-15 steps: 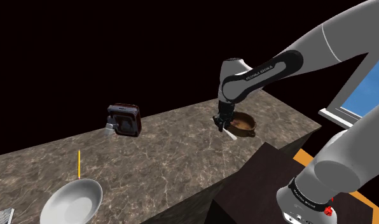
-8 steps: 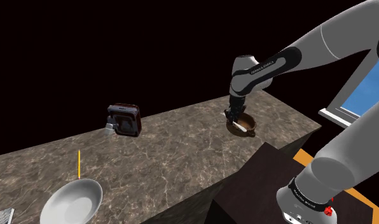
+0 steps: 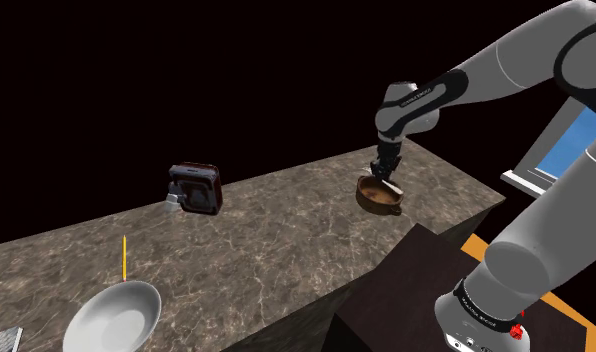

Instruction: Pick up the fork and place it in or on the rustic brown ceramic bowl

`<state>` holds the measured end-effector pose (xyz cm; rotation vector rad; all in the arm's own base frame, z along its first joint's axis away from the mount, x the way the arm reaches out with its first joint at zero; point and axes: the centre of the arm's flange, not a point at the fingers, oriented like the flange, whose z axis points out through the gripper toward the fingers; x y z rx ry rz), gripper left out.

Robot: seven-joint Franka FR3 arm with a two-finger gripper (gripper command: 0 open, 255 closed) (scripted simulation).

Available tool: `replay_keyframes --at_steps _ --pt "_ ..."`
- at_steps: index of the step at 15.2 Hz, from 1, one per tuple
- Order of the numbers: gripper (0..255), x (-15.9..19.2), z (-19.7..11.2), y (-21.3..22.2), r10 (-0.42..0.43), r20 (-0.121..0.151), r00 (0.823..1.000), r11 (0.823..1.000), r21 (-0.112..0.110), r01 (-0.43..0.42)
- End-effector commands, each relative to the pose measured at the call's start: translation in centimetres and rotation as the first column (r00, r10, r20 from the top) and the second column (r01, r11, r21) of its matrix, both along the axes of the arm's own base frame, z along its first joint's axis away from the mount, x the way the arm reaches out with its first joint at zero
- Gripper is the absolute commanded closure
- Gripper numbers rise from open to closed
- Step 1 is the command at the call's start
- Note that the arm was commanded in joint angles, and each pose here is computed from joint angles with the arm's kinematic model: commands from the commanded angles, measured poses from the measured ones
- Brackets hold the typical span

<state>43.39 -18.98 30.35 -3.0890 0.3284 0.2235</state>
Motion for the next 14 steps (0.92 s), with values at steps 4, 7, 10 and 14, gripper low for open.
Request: replay_keyframes --at_steps 4,7,10,14 --pt "255 0.0 -0.7 -4.9 0.002 0.000 1.000 1.000 0.000 -0.002" --pt "255 0.0 -2.3 -4.9 0.002 0.000 1.000 1.000 0.000 -0.002" --pt "255 0.0 -3.8 -4.9 0.002 0.000 1.000 1.000 0.000 -0.002" --pt "255 0.0 -5.8 -4.9 0.002 0.000 1.000 1.000 0.000 -0.002"
